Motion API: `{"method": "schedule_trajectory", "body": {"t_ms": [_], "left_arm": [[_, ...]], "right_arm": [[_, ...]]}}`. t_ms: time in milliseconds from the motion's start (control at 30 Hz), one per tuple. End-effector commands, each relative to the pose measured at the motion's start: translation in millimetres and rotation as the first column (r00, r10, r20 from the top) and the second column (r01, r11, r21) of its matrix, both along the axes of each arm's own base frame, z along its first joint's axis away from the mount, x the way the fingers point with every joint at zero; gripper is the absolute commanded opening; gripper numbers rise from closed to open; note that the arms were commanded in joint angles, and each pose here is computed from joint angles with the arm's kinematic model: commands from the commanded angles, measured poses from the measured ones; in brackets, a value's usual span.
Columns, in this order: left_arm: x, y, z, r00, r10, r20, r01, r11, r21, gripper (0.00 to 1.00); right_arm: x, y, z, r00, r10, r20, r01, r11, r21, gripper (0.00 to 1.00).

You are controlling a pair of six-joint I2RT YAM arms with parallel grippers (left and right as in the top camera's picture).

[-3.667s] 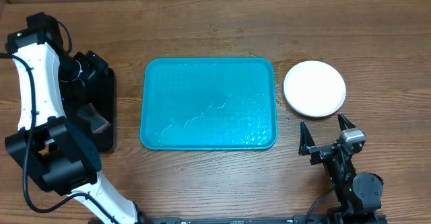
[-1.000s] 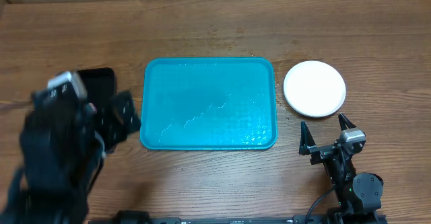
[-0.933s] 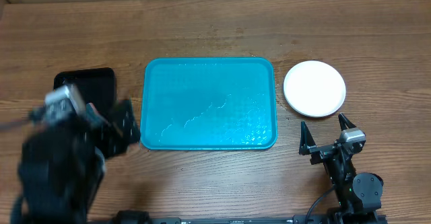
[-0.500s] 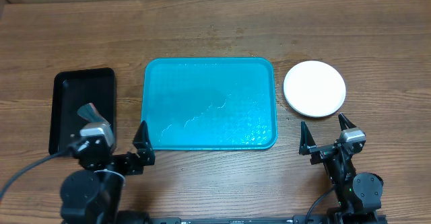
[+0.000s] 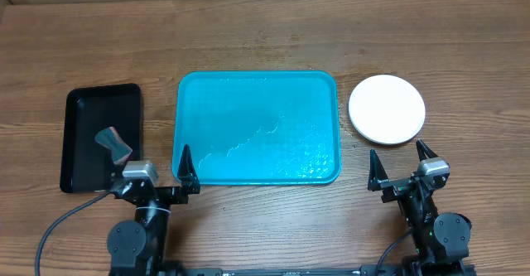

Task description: Clean dirty plates on tray and stack at the side

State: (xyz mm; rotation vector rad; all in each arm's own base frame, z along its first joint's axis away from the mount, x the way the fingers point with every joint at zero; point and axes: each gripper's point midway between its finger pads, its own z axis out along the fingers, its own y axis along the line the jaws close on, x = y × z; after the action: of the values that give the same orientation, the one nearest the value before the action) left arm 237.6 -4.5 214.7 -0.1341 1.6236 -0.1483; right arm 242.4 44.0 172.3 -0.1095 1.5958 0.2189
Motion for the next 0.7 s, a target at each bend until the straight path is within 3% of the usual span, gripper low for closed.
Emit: {"method": "schedule_trajectory", "body": {"t_ms": [0,333,667], "left_arm": [[1,2,-5,0.999,0.004,0.032,-0.004,1.0,0.018,1.0],[8,12,-15,0.989,0.044,0.144,-0.047,0.999,0.015,1.0],[8,13,-20,0.989,0.045,0.141,-0.057,0.995,0.085,1.0]], "right_arm": [[0,-2,-1,1.0,-0.011,0.006,0.011,1.0,0.001,1.0],[0,-2,-1,1.0,-0.011,0.006,0.011,1.0,0.001,1.0],[0,-2,-1,1.0,-0.011,0.006,0.011,1.0,0.001,1.0]]}}
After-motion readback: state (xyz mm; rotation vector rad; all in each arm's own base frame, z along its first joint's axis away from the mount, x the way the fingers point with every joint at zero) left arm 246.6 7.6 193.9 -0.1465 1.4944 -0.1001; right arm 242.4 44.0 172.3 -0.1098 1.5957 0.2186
